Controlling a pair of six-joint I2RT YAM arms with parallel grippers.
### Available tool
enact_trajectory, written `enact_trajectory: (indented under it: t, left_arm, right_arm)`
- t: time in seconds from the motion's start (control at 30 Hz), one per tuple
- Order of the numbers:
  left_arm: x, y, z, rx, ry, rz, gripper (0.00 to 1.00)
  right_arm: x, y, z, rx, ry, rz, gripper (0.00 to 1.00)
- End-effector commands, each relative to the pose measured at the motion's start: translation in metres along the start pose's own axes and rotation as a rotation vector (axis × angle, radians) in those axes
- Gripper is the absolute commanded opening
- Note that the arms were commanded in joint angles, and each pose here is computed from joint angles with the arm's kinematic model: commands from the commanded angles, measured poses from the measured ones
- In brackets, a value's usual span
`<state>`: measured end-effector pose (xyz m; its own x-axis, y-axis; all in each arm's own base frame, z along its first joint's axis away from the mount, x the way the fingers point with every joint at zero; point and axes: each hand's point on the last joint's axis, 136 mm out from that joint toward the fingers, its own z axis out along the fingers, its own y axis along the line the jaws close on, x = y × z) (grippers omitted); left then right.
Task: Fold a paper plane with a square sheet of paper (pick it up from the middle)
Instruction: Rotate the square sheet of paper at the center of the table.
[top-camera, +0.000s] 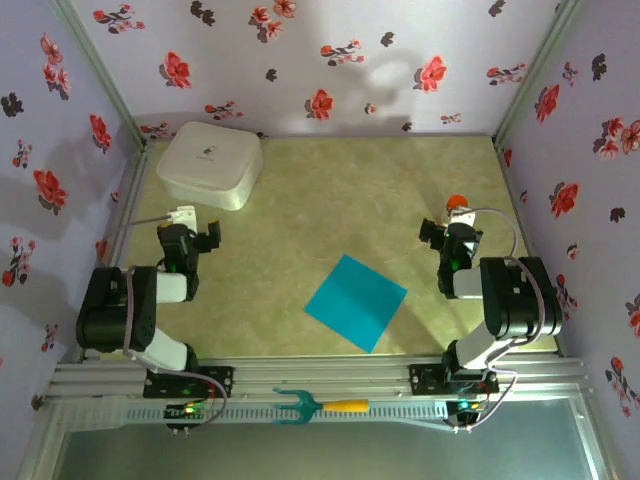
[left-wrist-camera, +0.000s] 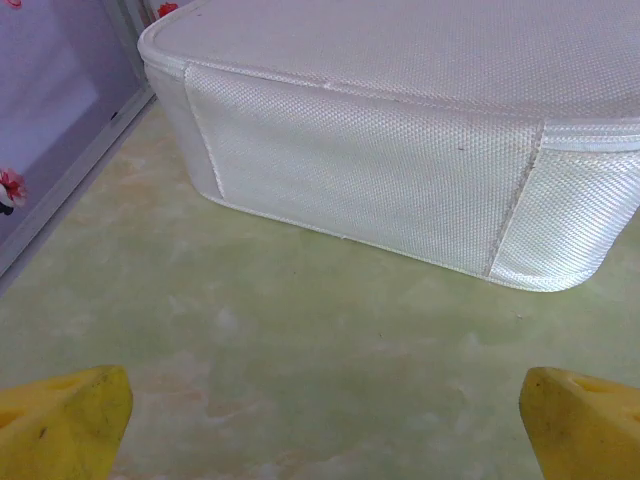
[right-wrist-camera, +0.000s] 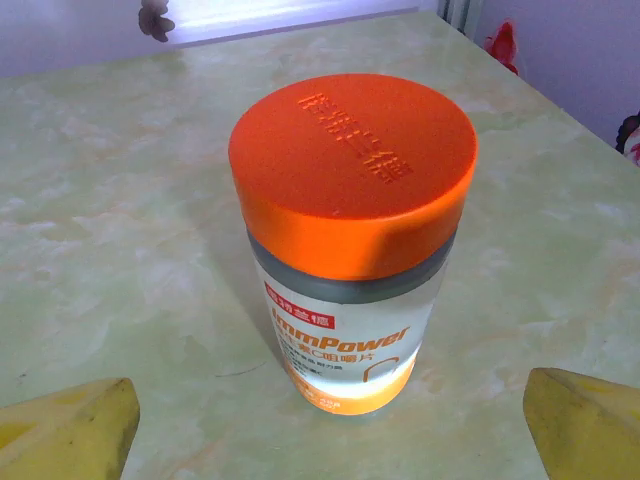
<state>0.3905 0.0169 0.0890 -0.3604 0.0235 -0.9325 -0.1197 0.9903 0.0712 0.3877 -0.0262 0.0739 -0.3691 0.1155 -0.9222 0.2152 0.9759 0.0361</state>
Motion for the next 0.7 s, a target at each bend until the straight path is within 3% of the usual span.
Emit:
enact_trajectory:
  t: [0.0,0.67]
  left_arm:
    - [-0.0082,0.0000,0.0033,-0.006,-0.026,0.014,1.00]
    - [-0.0076,0.0023,0.0055,0.007,-0.013,-0.007,1.00]
  right_arm:
    - [-0.0160,0.0051,0.0011,-0.021,-0.038,-0.006,0.99]
    - [-0.0145,0.0060,0.0036,-0.058,-0.022,0.008,0.99]
